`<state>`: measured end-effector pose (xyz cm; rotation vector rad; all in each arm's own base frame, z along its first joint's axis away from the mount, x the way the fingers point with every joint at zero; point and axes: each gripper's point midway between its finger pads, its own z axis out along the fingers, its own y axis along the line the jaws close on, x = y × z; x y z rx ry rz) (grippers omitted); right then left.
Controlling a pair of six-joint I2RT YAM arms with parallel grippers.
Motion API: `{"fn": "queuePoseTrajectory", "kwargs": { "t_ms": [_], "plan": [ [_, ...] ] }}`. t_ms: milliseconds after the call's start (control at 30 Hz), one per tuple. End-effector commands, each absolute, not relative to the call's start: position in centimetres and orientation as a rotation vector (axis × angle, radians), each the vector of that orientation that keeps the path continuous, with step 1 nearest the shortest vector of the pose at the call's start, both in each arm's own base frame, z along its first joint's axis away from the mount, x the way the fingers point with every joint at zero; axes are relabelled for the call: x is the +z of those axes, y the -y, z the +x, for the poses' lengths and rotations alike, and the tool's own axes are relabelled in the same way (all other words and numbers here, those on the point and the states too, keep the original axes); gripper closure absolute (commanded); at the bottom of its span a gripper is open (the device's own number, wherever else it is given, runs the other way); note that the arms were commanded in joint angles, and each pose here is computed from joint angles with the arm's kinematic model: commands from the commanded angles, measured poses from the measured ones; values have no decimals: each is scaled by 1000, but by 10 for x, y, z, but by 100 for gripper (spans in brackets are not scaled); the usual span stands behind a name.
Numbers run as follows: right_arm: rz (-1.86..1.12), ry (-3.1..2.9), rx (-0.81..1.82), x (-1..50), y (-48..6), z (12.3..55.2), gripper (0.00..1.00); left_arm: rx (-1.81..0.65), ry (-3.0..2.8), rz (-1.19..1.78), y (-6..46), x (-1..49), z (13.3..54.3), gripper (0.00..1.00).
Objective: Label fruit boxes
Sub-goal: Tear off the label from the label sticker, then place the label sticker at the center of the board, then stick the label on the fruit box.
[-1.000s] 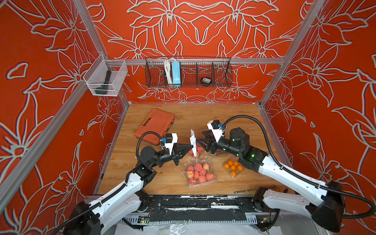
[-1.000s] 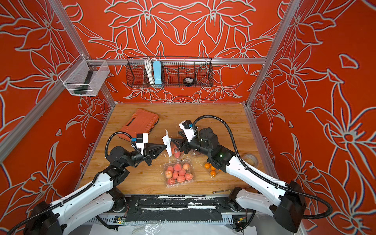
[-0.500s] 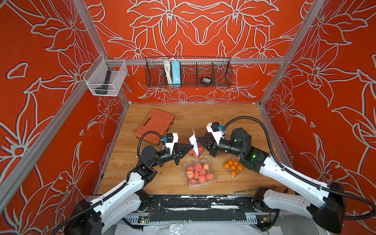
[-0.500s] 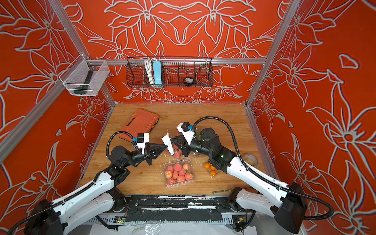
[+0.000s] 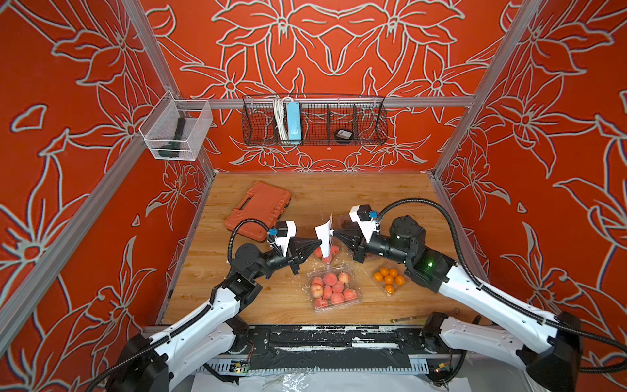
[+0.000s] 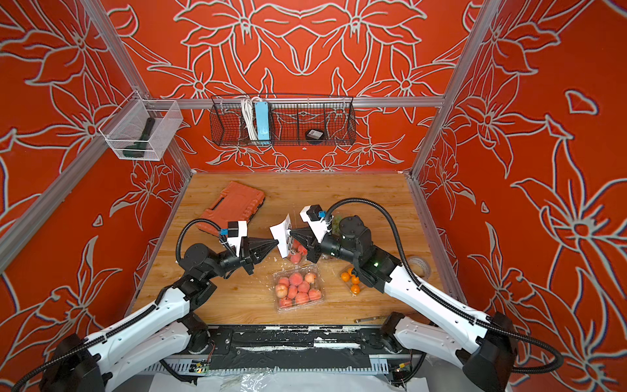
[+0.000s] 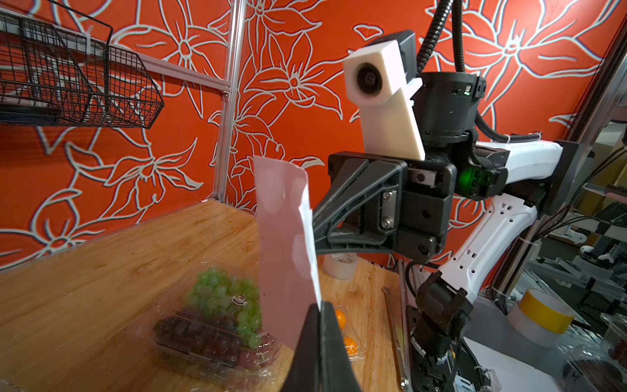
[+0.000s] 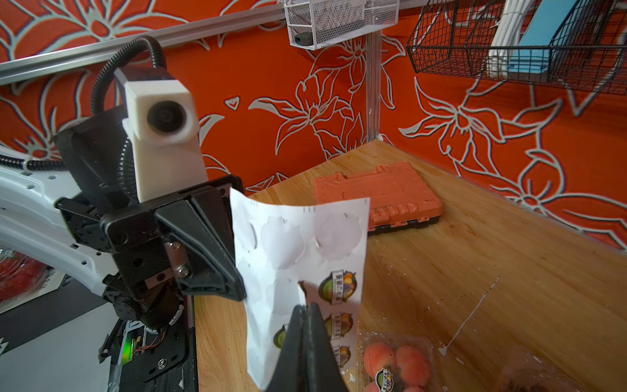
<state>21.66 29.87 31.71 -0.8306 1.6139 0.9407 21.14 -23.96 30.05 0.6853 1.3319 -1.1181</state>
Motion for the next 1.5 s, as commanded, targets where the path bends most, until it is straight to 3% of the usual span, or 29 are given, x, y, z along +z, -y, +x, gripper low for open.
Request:
{"fn": "queuePoseTrajectory", "kwargs": {
  "t_ms": [0,1033,1233,1467],
  "plan": [
    [-828,-1628,896,310,-293,218,100,-1109,-1310,666,235,305,210,100],
    [-818,-1746,772,294,-275,225,100,-1041,-1448,442,213,289,239,100],
    [-666,-2083,557,242,-254,231,100,-1032,-1688,161,188,240,249,100],
    [-614,-2302,323,186,-233,197,100,-1094,-1863,17,173,166,223,100]
  ]
}}
